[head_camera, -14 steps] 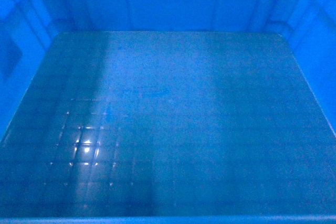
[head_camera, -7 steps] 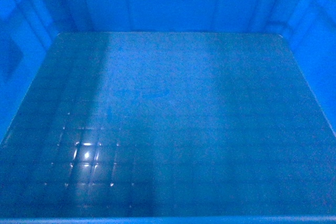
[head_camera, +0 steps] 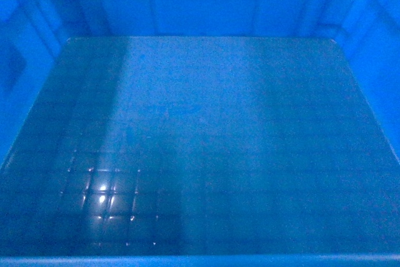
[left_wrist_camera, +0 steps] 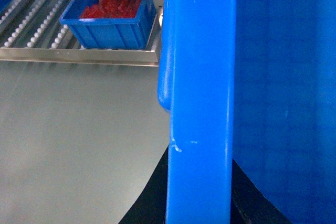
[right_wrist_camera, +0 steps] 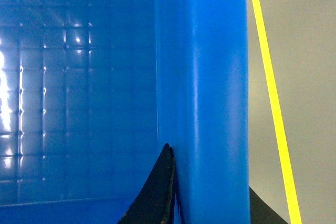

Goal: Place box next to blue box on left shelf

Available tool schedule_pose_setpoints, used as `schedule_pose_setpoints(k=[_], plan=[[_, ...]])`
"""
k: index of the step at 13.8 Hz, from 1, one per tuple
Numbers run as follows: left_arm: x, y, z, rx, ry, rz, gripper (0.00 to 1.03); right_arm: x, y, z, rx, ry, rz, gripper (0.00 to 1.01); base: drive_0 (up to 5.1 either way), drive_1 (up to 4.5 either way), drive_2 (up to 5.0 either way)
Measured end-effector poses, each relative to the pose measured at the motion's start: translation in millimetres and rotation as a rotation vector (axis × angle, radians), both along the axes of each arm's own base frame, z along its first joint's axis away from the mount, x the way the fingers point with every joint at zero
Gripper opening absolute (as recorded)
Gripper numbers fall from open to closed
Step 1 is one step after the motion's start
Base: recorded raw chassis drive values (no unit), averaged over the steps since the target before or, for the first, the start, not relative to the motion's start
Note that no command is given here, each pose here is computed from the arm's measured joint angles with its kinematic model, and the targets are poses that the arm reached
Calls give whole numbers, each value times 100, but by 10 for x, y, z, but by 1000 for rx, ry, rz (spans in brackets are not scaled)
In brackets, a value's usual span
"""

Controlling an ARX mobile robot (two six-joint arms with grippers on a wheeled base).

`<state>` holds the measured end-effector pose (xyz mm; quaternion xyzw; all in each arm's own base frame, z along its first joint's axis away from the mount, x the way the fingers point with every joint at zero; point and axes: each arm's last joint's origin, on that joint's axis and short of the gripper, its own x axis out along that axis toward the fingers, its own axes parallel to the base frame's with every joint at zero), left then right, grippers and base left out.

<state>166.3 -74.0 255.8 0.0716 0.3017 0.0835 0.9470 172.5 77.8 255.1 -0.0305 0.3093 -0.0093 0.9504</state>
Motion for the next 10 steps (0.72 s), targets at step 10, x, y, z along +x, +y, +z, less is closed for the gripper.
schedule_pose_setpoints(k=[10], plan=[[2, -3, 3, -4, -4, -1, 12, -5, -4, 3, -3, -1, -2, 13, 14, 447, -420]])
